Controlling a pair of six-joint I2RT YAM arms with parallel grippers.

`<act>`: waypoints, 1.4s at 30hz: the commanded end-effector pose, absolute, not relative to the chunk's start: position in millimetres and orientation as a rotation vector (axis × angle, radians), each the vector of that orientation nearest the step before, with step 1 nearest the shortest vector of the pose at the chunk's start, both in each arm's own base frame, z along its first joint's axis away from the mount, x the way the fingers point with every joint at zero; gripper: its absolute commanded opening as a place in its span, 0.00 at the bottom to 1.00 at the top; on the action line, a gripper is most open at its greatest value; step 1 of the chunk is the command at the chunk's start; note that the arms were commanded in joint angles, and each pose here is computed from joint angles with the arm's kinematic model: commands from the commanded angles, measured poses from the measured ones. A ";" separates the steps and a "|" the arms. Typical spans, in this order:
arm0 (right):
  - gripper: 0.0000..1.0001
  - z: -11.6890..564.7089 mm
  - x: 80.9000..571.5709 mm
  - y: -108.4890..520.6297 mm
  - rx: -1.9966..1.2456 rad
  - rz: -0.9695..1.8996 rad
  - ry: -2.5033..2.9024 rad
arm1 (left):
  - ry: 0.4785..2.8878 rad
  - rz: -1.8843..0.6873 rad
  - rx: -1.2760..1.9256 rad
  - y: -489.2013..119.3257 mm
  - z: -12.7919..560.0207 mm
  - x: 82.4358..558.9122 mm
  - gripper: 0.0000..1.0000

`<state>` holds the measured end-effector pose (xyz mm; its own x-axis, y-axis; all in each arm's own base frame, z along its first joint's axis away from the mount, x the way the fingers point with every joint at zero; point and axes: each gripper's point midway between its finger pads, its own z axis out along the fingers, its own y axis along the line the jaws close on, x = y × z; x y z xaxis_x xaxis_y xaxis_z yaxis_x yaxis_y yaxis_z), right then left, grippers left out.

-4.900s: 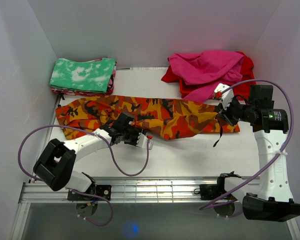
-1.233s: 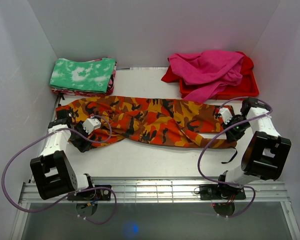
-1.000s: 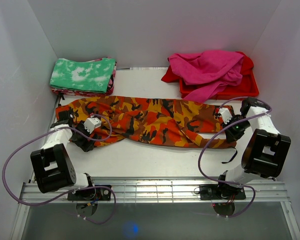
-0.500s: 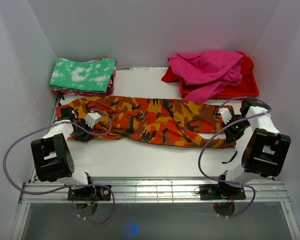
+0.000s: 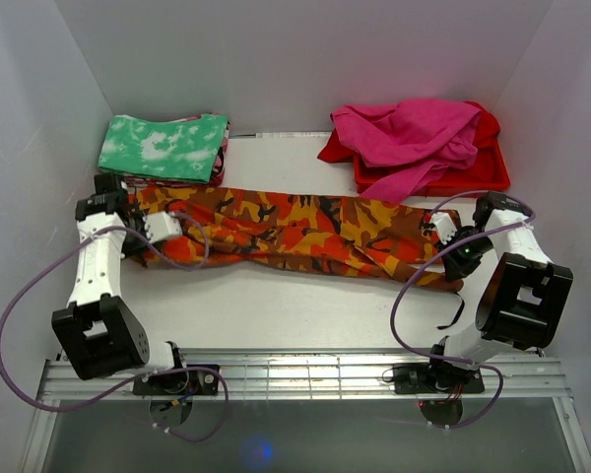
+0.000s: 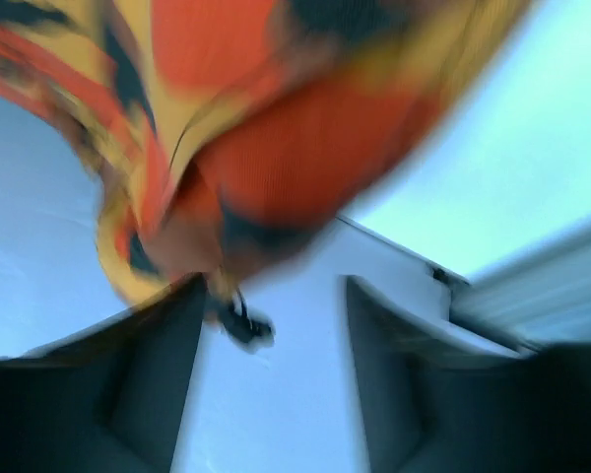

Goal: Fold and stack the trousers
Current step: Flatten the trousers out

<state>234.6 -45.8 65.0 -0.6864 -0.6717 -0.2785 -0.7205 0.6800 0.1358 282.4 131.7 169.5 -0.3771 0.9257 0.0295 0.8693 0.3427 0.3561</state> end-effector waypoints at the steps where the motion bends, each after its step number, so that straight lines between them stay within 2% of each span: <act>1: 0.08 75.9 238.1 -46.8 -1.156 0.326 2.642 | 2.563 0.593 1.999 160.4 138.5 217.5 0.75; 2: 0.08 76.8 236.6 -45.9 -1.155 0.338 2.643 | 2.545 0.641 1.982 160.6 135.5 214.5 0.95; 3: 0.08 76.7 235.8 -44.3 -1.153 0.350 2.641 | 2.519 0.660 1.959 158.7 125.5 216.5 0.98; 7: 0.08 73.4 226.5 -41.0 -1.165 0.375 2.651 | 2.381 0.379 1.729 111.6 137.6 238.9 0.98; 9: 0.08 71.6 223.3 -40.5 -1.175 0.383 2.654 | 2.428 0.229 1.581 95.1 141.4 240.4 0.98; 16: 0.08 81.5 233.8 -41.7 -1.158 0.358 2.630 | 2.419 0.183 1.199 82.1 139.3 275.5 0.98; 19: 0.08 86.4 238.6 -45.5 -1.153 0.325 2.630 | 2.531 0.087 1.095 79.3 103.5 270.7 0.90; 20: 0.08 87.7 239.7 -47.1 -1.154 0.312 2.627 | 2.574 0.045 1.061 80.2 90.7 264.8 0.82; 21: 0.08 89.0 240.3 -48.3 -1.153 0.300 2.628 | 2.596 0.003 1.022 79.1 82.8 263.7 0.78; 27: 0.08 92.8 246.5 -58.3 -1.149 0.237 2.626 | 2.726 -0.083 0.788 103.0 28.2 262.0 0.63; 30: 0.08 93.2 247.4 -70.4 -1.130 0.205 2.645 | 2.840 -0.102 0.790 119.4 -0.4 231.4 0.61; 35: 0.08 92.5 240.6 -92.4 -1.114 0.163 2.675 | 2.925 -0.066 0.855 173.4 -11.0 190.5 0.60; 42: 0.08 83.1 230.6 -107.4 -1.110 0.161 2.727 | 2.900 0.034 0.891 225.3 1.4 199.6 0.60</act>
<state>230.5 -83.5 79.6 -0.7258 -0.6294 -0.2778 -0.6717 0.7355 0.0884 214.9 184.8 17.1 -0.8533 0.4612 -0.2430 0.4805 0.8767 -0.0235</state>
